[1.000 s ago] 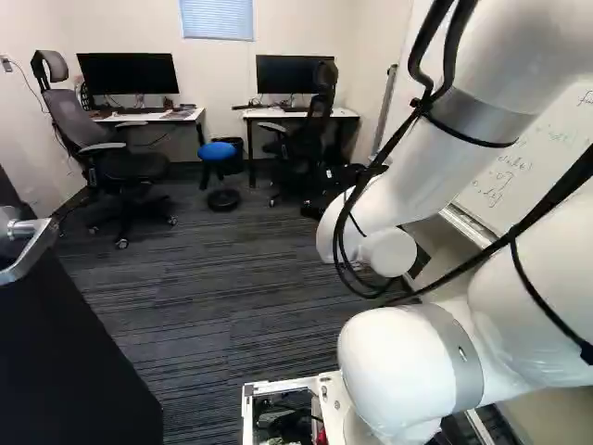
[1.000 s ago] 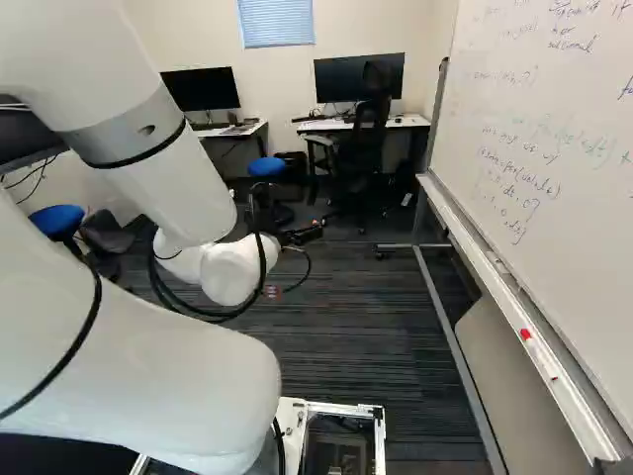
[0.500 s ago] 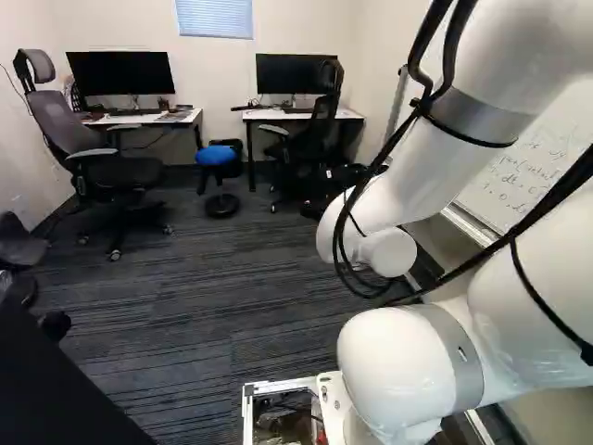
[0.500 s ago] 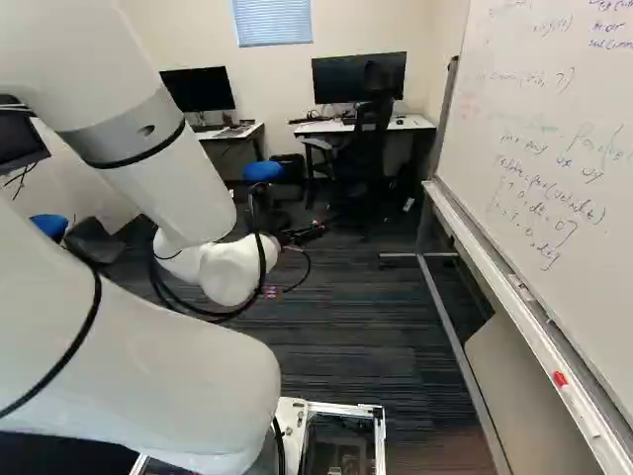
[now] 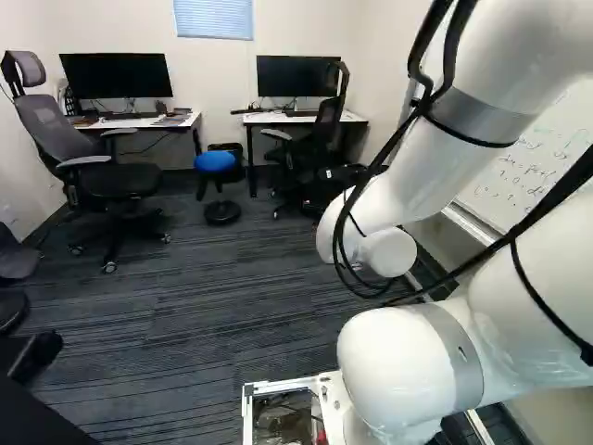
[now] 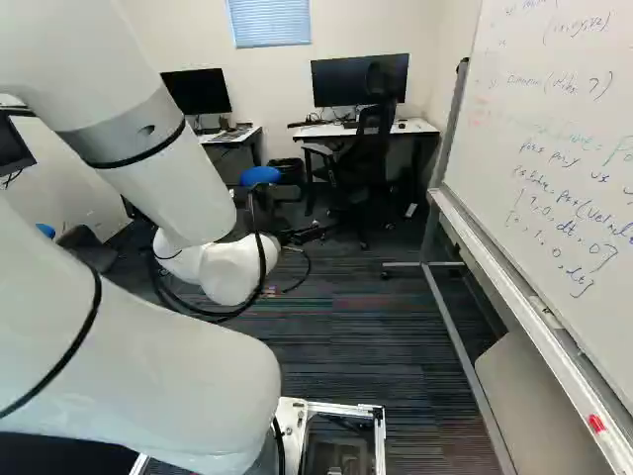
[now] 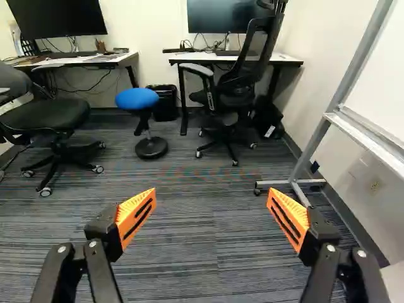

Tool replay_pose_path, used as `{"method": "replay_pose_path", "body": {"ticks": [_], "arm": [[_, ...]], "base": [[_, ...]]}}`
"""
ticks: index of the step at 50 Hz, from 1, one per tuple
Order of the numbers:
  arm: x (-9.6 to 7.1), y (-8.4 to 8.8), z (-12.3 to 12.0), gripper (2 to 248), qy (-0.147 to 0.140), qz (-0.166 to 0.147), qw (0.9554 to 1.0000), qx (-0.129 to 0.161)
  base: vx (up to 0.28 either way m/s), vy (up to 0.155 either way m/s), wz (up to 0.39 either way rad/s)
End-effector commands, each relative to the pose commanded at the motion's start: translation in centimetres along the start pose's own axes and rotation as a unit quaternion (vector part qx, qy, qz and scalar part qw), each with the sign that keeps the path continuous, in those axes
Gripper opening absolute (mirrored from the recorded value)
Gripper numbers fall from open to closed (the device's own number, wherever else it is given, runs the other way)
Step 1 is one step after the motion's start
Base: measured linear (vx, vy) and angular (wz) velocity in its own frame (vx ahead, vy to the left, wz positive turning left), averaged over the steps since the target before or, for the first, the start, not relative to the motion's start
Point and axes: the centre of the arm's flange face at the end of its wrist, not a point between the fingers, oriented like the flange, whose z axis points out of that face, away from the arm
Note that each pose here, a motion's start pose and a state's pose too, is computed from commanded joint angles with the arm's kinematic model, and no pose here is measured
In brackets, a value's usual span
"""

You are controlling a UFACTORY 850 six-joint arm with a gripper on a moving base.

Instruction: Open the door and move inside

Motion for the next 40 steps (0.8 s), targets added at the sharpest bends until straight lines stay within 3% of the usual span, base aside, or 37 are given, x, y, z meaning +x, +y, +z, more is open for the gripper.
{"method": "replay_pose_path", "body": {"ticks": [14, 40], "arm": [[0.0, 0.0, 0.0, 247, 0.0, 0.0, 1.0, 0.0], [0.0, 0.0, 0.0, 247, 0.0, 0.0, 1.0, 0.0]], "base": [[0.123, 0.057, 0.065], [0.101, 0.004, -0.005]]}}
